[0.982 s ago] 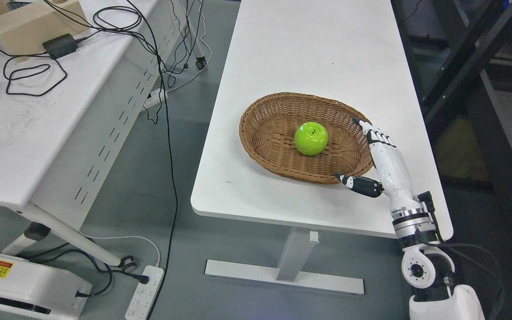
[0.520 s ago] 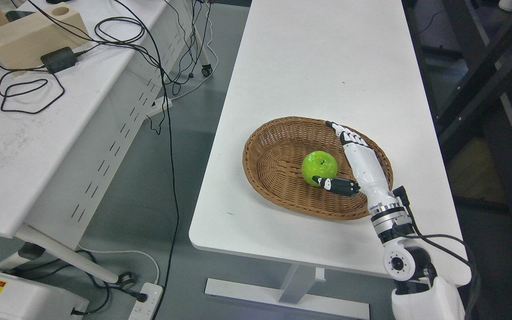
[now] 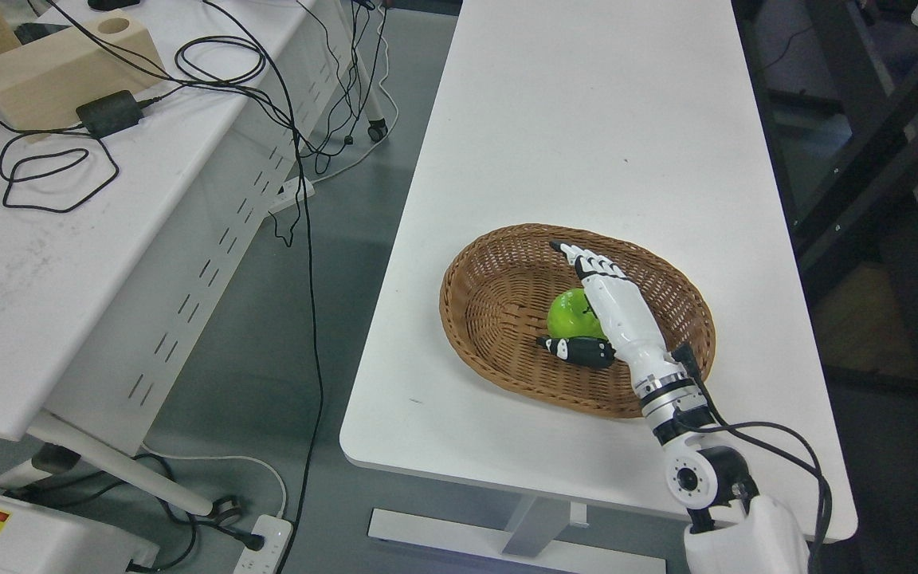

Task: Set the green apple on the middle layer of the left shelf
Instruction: 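Reach the right hand into the basket and close it around the green apple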

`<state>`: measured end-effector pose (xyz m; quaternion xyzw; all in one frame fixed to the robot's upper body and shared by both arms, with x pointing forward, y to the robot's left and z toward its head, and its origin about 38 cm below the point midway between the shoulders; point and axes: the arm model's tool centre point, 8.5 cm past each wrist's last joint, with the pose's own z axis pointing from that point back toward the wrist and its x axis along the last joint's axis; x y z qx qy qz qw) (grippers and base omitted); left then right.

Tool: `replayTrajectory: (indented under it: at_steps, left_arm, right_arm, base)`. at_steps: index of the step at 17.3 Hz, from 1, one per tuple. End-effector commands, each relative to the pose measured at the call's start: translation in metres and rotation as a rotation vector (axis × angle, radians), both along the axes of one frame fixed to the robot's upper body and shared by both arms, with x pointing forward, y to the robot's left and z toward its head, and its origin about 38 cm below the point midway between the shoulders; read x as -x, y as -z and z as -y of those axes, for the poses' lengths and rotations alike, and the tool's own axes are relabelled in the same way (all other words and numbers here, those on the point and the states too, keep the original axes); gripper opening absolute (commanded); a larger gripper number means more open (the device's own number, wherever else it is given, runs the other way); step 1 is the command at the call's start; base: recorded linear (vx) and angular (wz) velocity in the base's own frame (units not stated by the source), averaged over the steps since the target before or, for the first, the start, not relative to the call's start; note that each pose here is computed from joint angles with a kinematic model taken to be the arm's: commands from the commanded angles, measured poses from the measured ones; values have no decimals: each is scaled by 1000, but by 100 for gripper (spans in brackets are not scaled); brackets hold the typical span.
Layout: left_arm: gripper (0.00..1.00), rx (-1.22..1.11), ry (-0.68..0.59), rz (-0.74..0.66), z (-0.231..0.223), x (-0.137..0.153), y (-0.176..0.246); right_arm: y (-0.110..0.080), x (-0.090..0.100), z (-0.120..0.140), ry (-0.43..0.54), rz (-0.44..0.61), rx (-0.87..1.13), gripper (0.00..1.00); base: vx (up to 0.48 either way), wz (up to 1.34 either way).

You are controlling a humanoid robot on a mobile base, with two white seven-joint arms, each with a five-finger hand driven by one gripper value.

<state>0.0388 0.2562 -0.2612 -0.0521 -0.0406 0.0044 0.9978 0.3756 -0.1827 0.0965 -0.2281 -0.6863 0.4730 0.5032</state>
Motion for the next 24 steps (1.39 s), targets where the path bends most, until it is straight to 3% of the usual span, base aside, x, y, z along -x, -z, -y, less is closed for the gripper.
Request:
replayTrajectory:
  at_steps: [1,6,9,14,18,20,24]
  left_arm:
    - [100,-18,-1,-3,-11,0,-1]
    - [100,-18,-1,-3,-11,0,-1]
    - [100,-18,-1,-1,-11,0,-1]
    - [100,-18,-1,-3,-11,0,-1]
    - [100,-18,-1,-3,-11,0,-1]
    - [100,-18,-1,-1,-11,0,-1]
    - [100,-18,-1,-3,-11,0,-1]
  right_arm:
    - [19,2,-2,-23,-45,51,99]
    - [29,-5,0,-6,-75,61,95]
    - [30,-8,2,-1,-78,66,88]
    - [33,-7,7,8,-89,68,62]
    - [32,-9,11,16,-89,61,28]
    - [33,-9,13,6,-110,67,5]
    - [21,-15,36,57,-90,28,2]
  base:
    - [0,0]
    - [0,0]
    - [0,0]
    - [0,0]
    - [0,0]
    - [0,0]
    - [0,0]
